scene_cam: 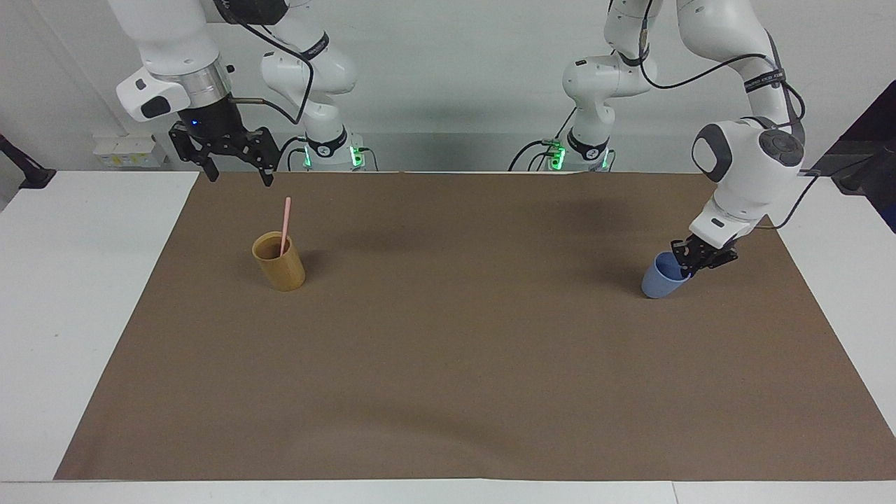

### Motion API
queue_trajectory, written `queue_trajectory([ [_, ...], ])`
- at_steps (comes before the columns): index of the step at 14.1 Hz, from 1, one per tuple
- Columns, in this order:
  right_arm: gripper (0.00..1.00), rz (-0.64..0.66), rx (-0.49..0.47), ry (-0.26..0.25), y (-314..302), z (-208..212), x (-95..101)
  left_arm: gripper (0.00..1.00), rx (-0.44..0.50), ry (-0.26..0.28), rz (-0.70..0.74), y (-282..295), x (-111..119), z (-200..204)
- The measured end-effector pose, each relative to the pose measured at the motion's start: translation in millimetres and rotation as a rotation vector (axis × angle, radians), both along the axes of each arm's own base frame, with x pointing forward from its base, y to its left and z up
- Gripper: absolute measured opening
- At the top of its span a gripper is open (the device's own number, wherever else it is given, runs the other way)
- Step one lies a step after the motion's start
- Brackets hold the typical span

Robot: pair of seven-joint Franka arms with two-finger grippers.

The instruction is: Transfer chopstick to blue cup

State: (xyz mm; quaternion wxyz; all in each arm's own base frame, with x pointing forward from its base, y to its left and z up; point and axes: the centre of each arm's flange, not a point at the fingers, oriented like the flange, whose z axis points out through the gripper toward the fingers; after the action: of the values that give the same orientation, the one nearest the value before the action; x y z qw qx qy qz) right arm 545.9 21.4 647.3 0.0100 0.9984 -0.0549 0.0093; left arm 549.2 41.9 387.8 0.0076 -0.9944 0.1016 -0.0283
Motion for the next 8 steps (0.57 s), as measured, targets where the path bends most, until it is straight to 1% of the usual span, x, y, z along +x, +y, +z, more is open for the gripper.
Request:
queue_trajectory([
  [1,1.00,0.000,0.000,0.001,0.0,-0.1,-0.1,0.05,0.000,-0.005,-0.001,-0.8,1.2,3.8],
  [3,1.00,0.000,0.000,0.002,0.0,-0.1,-0.4,0.05,0.000,-0.011,-0.002,-1.4,4.2,8.2],
  [6,1.00,0.000,0.000,0.004,0.0,-0.2,-0.8,0.05,-0.017,0.016,0.023,-11.8,8.5,12.9],
  [8,1.00,0.000,0.000,0.004,0.0,-0.5,-0.9,0.05,-0.033,0.035,0.051,-40.9,9.3,14.9],
])
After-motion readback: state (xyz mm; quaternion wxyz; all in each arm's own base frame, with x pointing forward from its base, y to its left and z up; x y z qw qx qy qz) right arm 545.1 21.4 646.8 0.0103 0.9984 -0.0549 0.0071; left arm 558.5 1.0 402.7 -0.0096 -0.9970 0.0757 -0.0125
